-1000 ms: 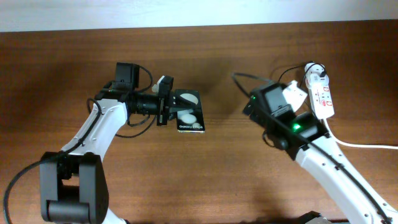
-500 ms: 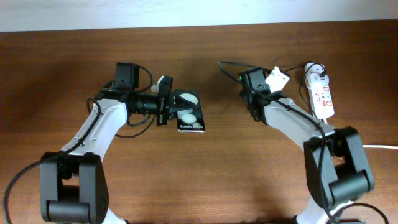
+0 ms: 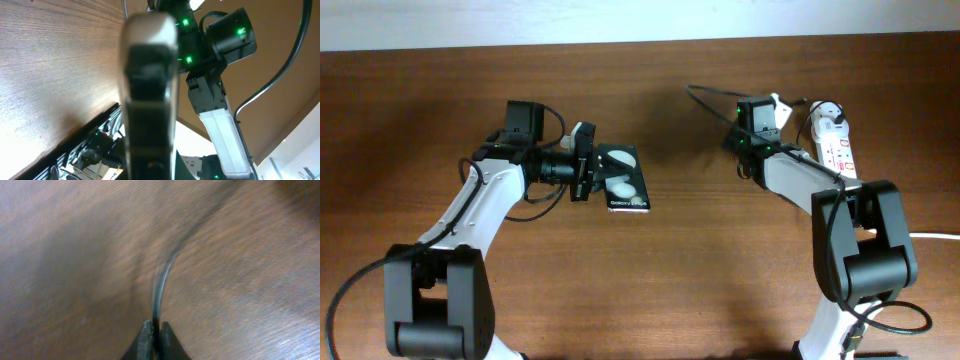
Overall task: Plug charger to phone and switch on socket
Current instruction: 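Move the right gripper to the black USB-C cable near the power strip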
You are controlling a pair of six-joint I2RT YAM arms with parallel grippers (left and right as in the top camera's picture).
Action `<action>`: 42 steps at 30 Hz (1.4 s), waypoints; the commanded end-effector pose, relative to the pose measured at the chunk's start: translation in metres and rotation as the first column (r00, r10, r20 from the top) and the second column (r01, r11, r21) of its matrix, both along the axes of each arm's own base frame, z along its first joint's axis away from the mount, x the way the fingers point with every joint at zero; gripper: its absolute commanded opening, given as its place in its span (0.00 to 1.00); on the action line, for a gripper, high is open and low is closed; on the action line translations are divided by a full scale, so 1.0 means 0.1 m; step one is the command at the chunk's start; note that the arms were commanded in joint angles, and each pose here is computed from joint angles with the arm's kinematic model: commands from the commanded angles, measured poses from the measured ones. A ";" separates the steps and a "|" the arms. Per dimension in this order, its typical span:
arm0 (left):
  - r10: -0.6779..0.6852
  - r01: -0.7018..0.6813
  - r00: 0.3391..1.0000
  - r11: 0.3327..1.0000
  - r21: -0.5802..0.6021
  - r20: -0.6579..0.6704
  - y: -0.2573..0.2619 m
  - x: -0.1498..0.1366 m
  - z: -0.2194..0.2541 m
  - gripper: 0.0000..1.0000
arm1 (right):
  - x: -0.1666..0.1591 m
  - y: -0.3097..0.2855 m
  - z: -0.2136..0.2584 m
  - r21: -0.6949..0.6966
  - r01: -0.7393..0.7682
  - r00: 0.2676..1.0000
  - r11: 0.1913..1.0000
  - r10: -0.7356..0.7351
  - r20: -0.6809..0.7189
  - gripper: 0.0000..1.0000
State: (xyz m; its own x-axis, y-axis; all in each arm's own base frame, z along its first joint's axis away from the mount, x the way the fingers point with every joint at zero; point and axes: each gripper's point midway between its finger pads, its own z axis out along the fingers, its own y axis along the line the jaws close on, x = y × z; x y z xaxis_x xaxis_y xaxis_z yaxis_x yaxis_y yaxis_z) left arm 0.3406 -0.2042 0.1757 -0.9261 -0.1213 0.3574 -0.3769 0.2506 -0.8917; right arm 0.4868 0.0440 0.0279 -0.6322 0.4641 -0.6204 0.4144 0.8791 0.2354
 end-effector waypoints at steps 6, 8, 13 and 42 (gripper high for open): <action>-0.005 0.006 1.000 1.000 -0.024 0.021 0.00 0.04 0.11 0.00 | -0.47 1.05 0.38 -0.051 -0.447 0.893 0.893 0.442 -0.081 0.04; -0.005 0.005 1.000 1.000 -0.024 0.020 0.00 0.04 0.11 0.00 | -0.67 1.21 0.43 -0.023 -0.493 0.866 0.870 0.487 -0.115 0.04; -0.005 0.006 1.000 1.000 -0.024 0.020 0.00 0.04 0.11 0.00 | -1.22 1.23 0.41 0.009 -0.546 0.801 0.838 0.524 -0.289 0.20; -0.005 0.006 1.000 1.000 -0.024 0.020 0.00 0.04 0.11 0.00 | 0.03 0.75 -0.18 0.015 -0.088 0.971 0.996 0.089 -0.223 0.75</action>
